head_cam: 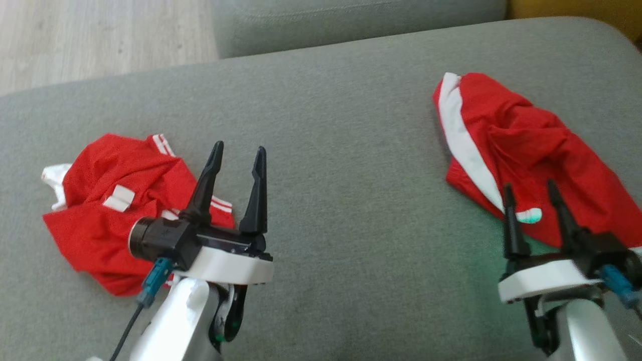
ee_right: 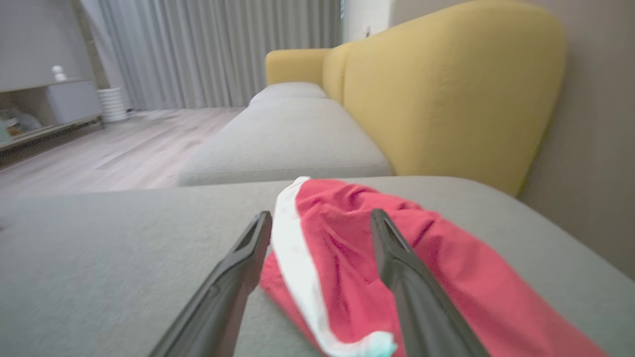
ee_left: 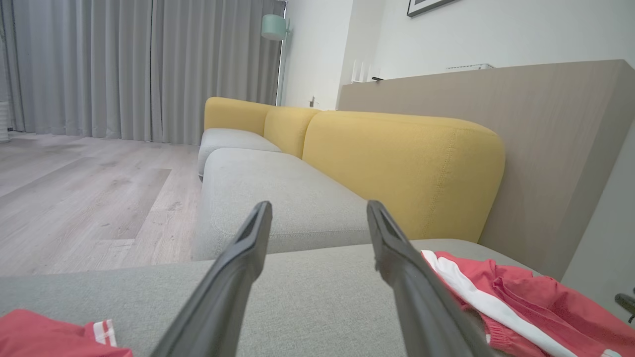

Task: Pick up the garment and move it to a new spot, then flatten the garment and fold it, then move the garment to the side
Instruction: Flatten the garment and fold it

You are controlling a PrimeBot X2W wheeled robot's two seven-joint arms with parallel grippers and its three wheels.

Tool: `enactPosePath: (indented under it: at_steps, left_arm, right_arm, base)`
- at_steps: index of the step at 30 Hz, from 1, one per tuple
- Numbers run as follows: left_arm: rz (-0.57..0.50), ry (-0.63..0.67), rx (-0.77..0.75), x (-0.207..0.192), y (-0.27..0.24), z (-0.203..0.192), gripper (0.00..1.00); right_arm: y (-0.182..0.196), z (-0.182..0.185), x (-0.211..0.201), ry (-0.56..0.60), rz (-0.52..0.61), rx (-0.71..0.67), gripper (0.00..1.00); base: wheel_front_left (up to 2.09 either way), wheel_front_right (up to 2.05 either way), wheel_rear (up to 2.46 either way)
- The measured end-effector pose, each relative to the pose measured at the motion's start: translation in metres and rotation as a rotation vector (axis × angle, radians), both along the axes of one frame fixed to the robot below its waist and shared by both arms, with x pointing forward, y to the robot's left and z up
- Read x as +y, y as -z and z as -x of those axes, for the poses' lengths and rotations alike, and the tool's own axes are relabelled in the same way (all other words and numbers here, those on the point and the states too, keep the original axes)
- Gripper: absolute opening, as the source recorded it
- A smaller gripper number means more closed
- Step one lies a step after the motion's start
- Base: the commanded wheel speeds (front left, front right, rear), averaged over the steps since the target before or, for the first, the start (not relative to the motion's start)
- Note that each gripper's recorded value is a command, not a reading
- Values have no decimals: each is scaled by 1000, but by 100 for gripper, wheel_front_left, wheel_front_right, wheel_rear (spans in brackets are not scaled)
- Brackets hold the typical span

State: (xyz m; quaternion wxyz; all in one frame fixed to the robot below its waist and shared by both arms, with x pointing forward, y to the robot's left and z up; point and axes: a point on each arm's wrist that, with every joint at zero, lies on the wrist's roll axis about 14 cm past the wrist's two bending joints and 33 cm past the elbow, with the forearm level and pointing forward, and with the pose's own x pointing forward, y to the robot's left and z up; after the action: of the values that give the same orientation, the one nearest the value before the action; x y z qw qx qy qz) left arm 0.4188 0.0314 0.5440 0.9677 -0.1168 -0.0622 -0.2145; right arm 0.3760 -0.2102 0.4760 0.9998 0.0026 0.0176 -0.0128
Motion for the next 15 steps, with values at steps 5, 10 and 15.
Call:
enactPosePath:
  at_steps: [5, 10, 15]
  left_arm:
    - [-2, -21, 26, 8, 10, -3, 100]
    - [-9, -44, 50, 17, 20, -7, 100]
    - [-10, -65, 59, 24, 23, -12, 100]
  right_arm:
    - [15, -13, 25, -75, -13, 43, 100]
    - [34, -32, 53, -159, -16, 113, 100]
    - [62, -41, 66, -195, -23, 219, 100]
  base:
    - [0, 0, 0]
    - [0, 0, 0]
    - [0, 0, 0]
